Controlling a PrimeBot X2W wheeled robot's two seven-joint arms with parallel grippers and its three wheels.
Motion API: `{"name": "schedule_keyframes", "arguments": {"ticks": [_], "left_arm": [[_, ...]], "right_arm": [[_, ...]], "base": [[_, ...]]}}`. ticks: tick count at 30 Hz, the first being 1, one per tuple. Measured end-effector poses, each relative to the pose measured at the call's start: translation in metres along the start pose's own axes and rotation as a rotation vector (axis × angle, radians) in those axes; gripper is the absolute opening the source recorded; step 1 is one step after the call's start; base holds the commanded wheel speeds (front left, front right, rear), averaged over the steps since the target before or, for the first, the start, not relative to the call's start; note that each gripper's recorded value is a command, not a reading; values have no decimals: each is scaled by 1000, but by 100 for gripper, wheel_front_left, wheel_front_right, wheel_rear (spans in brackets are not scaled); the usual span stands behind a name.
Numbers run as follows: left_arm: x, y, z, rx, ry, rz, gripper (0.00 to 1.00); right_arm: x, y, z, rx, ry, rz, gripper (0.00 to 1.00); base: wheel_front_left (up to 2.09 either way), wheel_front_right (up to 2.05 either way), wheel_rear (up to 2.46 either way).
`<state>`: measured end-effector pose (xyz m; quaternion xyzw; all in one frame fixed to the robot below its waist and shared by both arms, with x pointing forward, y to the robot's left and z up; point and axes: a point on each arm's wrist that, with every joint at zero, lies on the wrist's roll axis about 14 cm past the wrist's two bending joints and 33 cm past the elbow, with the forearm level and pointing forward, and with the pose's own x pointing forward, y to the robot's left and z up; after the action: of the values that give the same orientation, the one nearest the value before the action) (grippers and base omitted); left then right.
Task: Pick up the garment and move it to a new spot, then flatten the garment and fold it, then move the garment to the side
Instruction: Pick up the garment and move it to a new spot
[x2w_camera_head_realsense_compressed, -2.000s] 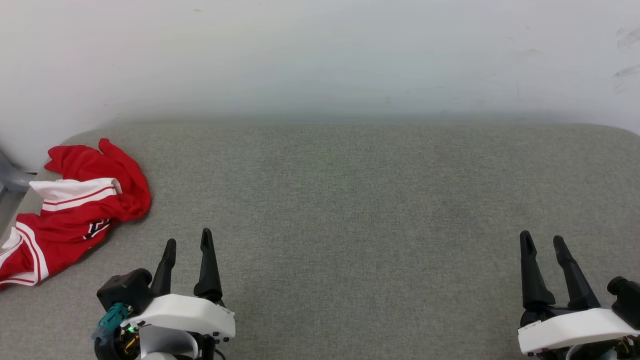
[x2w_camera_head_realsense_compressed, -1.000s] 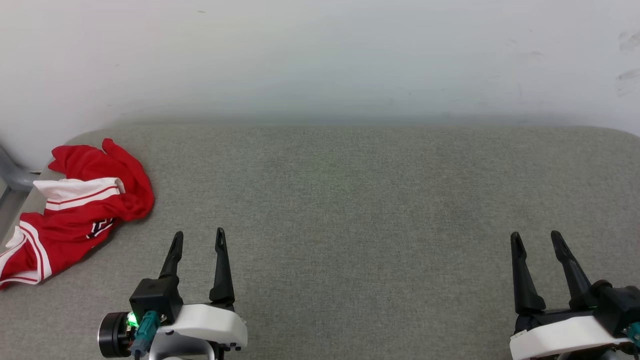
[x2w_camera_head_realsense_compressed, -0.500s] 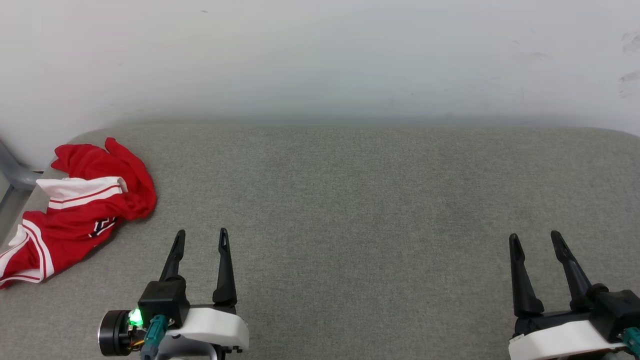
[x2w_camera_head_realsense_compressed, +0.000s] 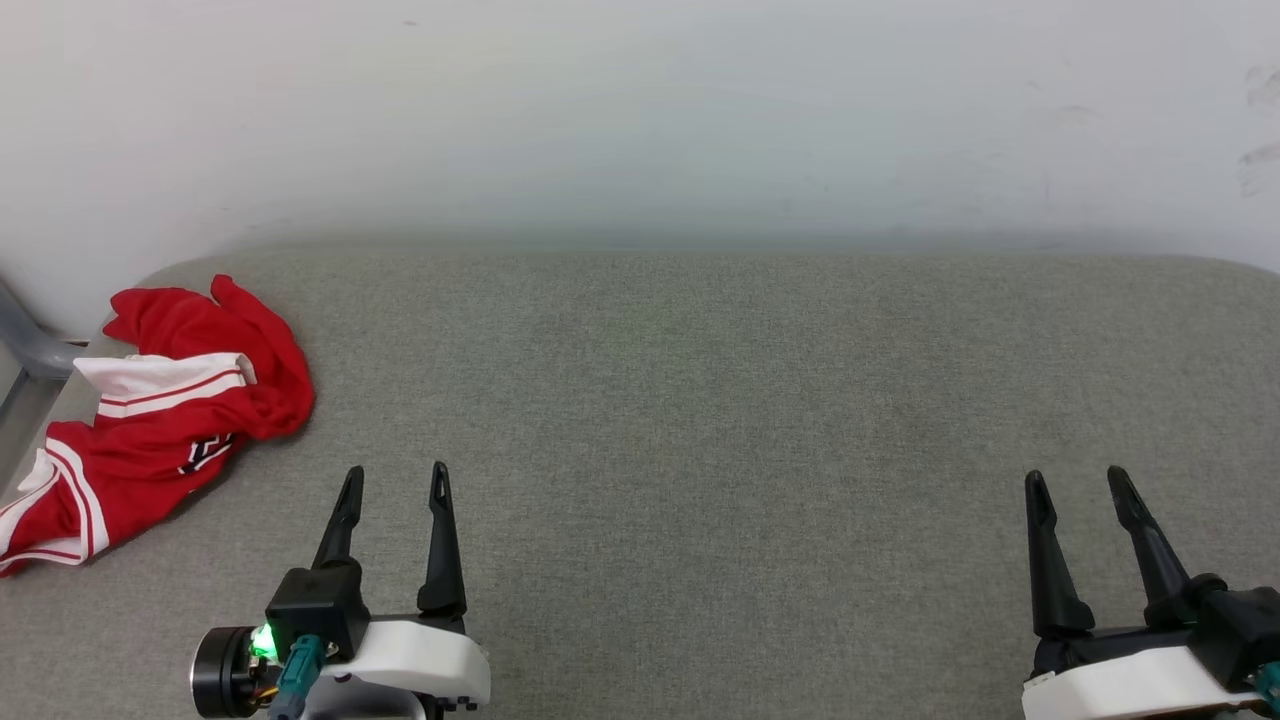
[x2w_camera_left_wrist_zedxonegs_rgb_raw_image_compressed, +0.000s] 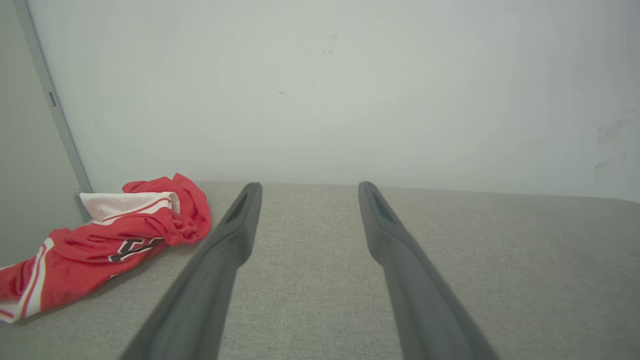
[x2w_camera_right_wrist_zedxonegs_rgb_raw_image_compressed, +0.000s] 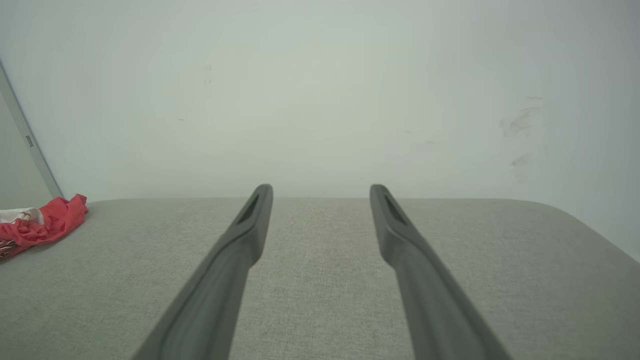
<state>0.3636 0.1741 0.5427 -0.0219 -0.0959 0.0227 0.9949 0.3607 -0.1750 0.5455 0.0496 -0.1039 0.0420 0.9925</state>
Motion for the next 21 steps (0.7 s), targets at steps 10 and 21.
{"name": "schedule_keyframes", "arguments": {"ticks": [10,21], "left_arm": [[-1,-1,-4,-19,14,-2,100],[-2,-4,-7,-25,25,-8,100]], "right_arm": [[-2,-4,-5,31,13,-17,100],[-2,-6,-8,45,21,-25,100]], "base": [[0,0,0],[0,0,0]]}}
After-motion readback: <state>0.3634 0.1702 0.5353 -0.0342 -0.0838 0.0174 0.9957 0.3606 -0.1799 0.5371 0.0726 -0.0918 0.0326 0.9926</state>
